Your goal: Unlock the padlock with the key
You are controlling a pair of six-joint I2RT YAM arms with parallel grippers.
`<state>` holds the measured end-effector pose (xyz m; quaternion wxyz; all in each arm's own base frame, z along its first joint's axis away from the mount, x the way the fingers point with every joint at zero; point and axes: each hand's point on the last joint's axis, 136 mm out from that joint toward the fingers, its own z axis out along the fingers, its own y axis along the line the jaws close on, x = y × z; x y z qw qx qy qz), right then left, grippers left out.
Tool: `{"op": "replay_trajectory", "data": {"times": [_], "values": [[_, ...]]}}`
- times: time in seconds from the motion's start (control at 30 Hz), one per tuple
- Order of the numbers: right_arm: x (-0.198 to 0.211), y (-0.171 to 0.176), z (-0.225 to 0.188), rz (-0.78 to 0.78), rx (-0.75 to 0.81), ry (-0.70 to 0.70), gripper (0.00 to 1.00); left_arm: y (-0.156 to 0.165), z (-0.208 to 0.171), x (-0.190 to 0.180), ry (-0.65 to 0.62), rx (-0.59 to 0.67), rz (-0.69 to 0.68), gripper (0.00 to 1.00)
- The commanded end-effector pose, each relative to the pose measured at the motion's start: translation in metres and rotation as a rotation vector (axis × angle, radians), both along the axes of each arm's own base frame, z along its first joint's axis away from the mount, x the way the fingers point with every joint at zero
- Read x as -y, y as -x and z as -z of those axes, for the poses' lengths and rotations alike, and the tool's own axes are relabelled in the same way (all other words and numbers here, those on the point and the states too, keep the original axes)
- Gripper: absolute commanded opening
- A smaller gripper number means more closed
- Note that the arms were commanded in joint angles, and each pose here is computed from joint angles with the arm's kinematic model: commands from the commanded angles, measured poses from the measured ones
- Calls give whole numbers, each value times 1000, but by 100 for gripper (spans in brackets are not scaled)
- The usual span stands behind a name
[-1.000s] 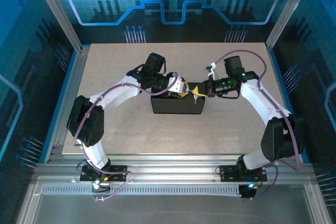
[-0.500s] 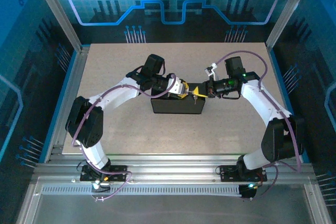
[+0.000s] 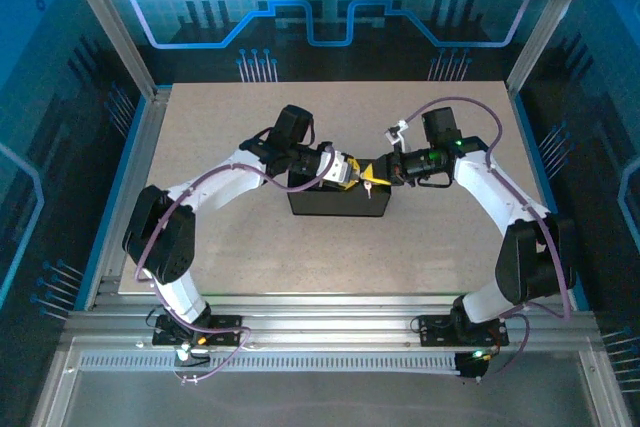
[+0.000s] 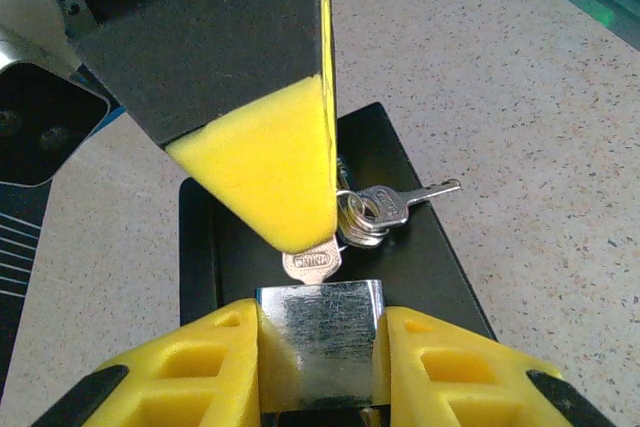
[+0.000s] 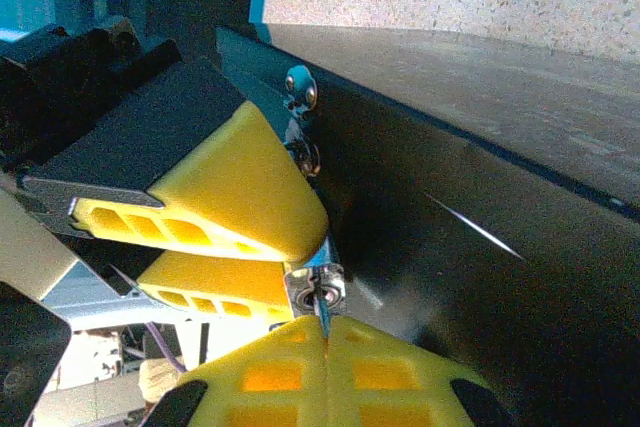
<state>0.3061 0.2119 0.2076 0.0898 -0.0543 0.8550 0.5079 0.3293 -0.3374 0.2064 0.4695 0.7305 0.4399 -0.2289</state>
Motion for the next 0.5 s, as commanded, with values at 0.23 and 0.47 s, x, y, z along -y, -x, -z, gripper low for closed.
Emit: {"op": "replay_trajectory", "data": {"times": [0.23, 0.47], "values": [[-27, 2, -7, -63, 21, -33, 1, 13, -22, 13, 69, 70, 87, 0], [2, 0, -7, -23, 110, 43, 30, 1, -5, -5, 18, -21, 38, 0]]}}
